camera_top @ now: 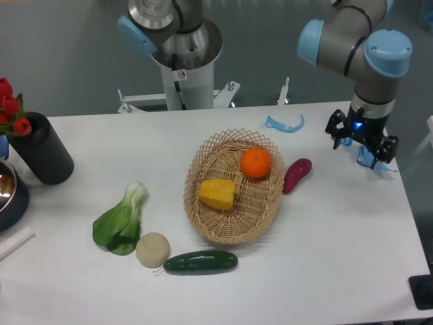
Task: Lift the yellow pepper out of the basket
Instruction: 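Move the open gripper over the basket toward the yellow pepper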
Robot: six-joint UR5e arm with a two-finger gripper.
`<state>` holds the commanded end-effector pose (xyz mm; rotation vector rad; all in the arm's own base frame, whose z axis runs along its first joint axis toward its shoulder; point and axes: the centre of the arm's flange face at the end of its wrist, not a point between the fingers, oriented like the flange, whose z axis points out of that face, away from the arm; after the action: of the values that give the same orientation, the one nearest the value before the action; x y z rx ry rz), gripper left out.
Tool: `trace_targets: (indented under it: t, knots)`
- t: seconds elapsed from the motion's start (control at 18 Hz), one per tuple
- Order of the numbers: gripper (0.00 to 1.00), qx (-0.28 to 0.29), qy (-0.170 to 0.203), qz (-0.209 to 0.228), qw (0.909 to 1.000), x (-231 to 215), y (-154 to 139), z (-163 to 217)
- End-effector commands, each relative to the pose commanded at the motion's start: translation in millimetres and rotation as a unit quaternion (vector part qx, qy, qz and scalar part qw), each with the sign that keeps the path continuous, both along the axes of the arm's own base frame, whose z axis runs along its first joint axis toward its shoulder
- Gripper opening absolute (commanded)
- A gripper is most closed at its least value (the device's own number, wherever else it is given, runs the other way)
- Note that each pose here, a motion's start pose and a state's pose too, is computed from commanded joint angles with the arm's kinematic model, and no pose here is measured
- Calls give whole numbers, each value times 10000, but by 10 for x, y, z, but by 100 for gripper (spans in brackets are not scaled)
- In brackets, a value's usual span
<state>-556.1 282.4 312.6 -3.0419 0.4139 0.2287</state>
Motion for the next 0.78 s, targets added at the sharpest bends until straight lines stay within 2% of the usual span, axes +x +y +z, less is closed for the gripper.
trace_targets:
  t: [0.56,0.61,0.67,0.78]
  knots:
    - [100,57,-167,2,9998,96,23,-145]
    - [100,115,-195,70,9997,108,31,-149]
    - [100,251,-233,394,9986,181,50,-102]
    - [100,538,-327,675,9957,351,247,-26]
